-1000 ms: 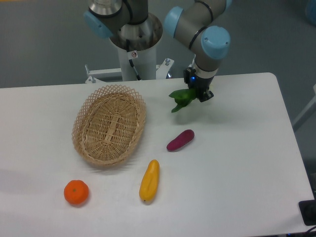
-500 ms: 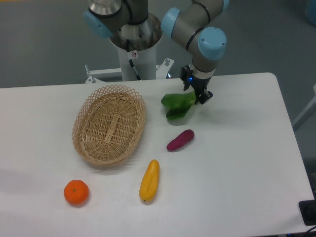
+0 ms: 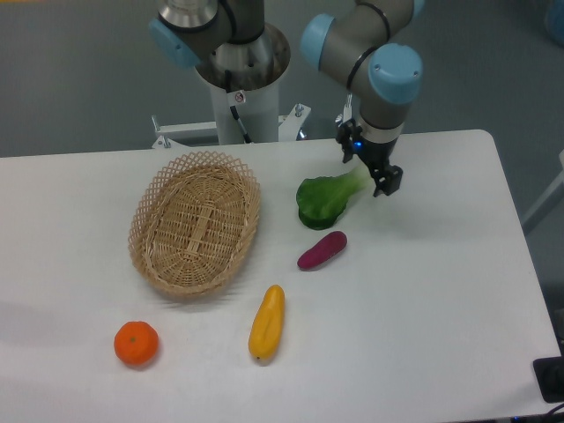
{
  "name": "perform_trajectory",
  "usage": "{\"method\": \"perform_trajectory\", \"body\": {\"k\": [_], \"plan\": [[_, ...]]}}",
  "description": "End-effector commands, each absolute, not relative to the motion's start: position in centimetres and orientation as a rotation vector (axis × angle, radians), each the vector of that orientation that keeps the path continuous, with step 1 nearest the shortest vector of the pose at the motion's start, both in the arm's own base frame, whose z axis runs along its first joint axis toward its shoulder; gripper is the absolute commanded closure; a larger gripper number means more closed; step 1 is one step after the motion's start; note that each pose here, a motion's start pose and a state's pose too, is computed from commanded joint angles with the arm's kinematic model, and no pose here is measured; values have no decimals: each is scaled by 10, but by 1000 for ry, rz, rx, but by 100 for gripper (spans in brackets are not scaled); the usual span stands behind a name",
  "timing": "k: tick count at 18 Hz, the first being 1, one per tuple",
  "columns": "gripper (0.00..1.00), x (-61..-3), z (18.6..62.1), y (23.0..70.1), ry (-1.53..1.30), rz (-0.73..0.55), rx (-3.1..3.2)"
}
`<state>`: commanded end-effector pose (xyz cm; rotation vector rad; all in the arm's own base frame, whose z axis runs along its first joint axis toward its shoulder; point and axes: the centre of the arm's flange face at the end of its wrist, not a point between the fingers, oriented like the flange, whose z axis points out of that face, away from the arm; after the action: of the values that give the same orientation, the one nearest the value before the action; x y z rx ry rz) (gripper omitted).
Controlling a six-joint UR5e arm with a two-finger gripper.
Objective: Place the green vegetable on the table
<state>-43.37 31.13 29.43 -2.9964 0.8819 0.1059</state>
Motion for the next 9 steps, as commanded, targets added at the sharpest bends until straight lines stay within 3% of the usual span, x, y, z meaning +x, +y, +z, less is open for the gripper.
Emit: {"method": "perform_trajectory", "body": {"k": [9], "plan": [[0,-486,331,368,694,256,-3005]]}}
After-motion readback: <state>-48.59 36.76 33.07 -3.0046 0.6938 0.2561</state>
